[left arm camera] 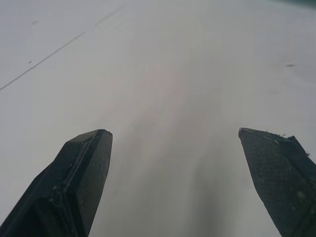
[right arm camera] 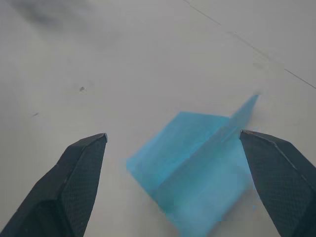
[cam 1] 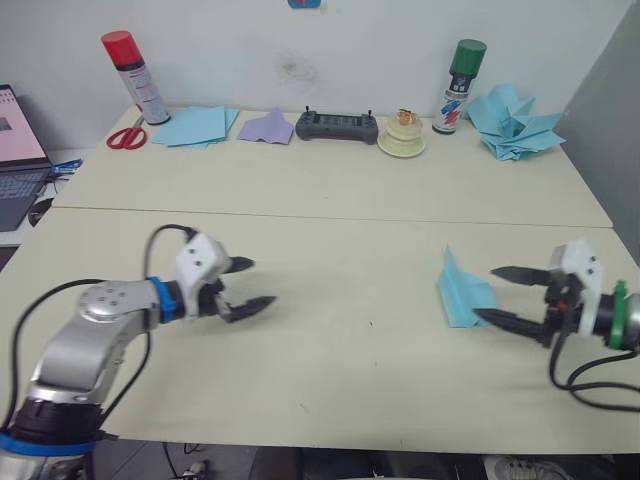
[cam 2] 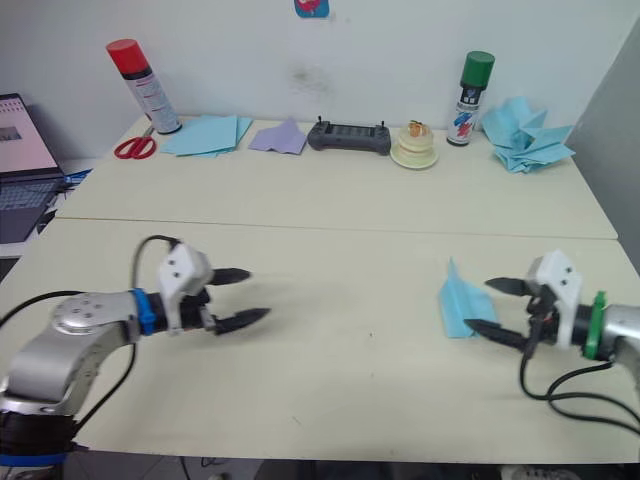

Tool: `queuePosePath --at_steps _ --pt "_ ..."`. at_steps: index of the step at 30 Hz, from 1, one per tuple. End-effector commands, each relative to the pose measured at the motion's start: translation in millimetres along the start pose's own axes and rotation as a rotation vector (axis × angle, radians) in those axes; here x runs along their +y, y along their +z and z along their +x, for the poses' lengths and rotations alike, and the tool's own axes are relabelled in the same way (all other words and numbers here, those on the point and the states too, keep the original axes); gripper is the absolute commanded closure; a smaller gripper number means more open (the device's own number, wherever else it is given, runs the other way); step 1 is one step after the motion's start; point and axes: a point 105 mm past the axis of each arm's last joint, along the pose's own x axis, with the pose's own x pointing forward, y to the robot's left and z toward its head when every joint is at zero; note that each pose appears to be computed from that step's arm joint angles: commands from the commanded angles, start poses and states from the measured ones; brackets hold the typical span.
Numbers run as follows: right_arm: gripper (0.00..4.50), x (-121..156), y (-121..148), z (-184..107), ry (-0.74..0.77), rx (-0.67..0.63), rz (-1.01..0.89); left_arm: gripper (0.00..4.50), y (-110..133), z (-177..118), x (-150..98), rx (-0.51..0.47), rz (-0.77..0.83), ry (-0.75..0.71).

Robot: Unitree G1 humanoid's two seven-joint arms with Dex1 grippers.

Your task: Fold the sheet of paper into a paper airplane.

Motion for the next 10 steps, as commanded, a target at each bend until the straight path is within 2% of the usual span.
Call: queuePosePath --at_steps 1,10 --pt "0.03 -20.9 18.6 -34.4 -0.080 -0.019 -0.050 0.00 20.9 -33.9 25.4 -0.043 0.035 0.171" --pt "0.03 -27.2 4.7 -35.8 -0.079 -0.006 -0.040 0.00 20.1 -27.3 14.6 -0.008 0.050 0.143"
